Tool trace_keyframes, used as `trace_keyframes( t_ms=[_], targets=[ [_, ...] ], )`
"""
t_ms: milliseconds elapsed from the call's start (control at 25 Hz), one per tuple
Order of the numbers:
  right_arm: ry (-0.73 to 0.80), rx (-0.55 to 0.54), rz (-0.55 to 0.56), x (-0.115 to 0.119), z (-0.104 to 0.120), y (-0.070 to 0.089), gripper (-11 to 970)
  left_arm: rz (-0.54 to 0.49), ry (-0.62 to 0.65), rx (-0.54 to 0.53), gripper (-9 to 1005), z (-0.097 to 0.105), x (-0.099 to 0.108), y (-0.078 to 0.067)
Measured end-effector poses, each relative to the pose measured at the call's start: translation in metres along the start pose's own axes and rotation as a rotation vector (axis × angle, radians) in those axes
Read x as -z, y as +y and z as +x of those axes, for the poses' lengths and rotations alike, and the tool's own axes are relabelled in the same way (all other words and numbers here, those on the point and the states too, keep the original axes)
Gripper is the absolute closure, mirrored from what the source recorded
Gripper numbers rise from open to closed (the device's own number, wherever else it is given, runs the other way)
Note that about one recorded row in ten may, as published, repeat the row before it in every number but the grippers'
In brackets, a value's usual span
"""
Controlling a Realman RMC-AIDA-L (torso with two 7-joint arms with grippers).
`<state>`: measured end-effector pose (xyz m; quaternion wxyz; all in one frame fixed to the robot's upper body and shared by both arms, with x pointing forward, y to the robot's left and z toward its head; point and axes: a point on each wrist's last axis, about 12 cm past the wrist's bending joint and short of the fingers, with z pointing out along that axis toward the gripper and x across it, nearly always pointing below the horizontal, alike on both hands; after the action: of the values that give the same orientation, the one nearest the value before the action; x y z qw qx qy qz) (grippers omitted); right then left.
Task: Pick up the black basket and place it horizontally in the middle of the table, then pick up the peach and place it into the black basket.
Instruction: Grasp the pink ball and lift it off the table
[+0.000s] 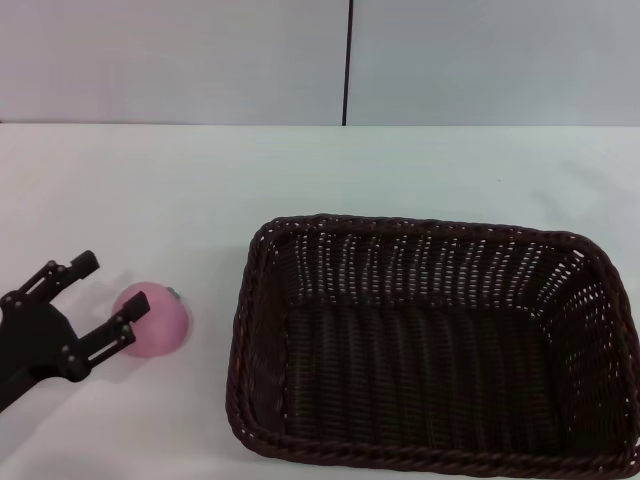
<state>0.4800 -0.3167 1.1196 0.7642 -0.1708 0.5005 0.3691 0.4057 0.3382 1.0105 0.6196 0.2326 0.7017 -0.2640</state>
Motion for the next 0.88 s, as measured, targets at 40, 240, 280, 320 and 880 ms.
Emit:
trace_keyframes(
  t_ms=[40, 240, 280, 320, 880],
  targets=[
    [-0.02, -0.006, 0.036, 0.005, 0.003, -0.001, 306, 0.005, 0.009, 0.001, 182, 0.0, -0.001, 0.0],
    [-0.07, -0.021, 0.193, 0.029, 0.02, 0.0, 307, 0.009, 0.034, 0.001, 181, 0.002, -0.003, 0.002],
    [-0.071, -0.025, 0.238, 0.035, 0.026, 0.001, 307, 0.005, 0.068, 0.001, 181, 0.005, -0.004, 0.004],
    [-0.071, -0.025, 0.238, 0.035, 0.026, 0.001, 307, 0.008, 0.092, 0.001, 181, 0.008, -0.004, 0.004],
    [-0.038, -0.068, 0.321, 0.05, 0.04, 0.005, 307, 0.038, 0.158, 0.014, 203, 0.016, -0.018, 0.001]
  ],
)
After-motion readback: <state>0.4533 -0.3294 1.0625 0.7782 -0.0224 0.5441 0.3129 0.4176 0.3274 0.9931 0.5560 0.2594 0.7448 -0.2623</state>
